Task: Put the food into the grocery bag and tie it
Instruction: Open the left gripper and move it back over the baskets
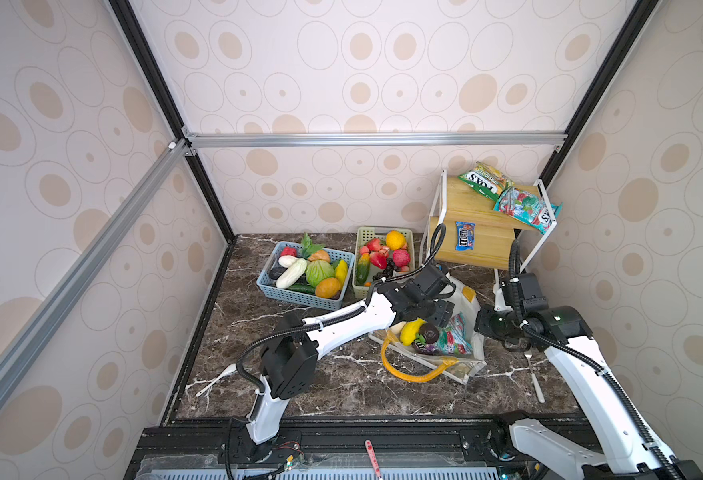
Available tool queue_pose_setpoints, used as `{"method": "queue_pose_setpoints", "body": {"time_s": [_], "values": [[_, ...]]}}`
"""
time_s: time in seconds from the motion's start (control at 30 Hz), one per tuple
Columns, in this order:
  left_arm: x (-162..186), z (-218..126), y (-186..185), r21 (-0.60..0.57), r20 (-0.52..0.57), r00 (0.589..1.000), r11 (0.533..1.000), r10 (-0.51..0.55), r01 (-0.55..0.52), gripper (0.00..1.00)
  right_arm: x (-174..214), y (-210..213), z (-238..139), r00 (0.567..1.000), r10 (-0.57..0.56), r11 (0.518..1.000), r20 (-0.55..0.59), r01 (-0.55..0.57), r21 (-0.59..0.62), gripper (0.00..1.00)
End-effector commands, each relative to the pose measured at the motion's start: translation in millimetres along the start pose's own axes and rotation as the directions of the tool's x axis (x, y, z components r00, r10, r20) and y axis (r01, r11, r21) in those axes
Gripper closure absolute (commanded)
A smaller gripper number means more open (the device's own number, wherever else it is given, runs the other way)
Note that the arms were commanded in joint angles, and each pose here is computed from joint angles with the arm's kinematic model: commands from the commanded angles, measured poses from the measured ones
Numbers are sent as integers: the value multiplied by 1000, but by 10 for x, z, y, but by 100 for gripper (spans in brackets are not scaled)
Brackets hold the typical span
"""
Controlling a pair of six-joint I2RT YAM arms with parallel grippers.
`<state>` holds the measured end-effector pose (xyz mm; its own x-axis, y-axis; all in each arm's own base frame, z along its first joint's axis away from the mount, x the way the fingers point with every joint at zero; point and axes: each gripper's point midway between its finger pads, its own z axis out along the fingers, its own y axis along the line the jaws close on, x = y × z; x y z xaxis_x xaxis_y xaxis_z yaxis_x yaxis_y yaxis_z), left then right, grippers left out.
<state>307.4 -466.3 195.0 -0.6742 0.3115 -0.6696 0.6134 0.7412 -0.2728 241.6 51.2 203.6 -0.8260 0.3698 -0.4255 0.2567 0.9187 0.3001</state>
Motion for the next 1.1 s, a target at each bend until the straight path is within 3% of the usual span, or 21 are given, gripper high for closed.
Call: {"method": "queue_pose_setpoints", "body": {"time_s": [0.0,0.4,0.73,1.07], "values": [[-305,-332,-12,-10,65,998,1000,22,-22,24,56,-39,-13,1000,2,1000,-5,-2,7,91],[-863,-881,252,-52,182,983,999,-2,12,24,53,-25,-14,1000,2,1000,-6,-2,1,91],[-1105,-1264,891,-140,259,963,984,-72,111,24,22,15,2,1000,-2,1000,-12,2,-9,91],[-1070,-1487,1573,-235,309,939,944,-151,230,24,17,24,35,1000,-5,1000,-19,5,-10,91]]}}
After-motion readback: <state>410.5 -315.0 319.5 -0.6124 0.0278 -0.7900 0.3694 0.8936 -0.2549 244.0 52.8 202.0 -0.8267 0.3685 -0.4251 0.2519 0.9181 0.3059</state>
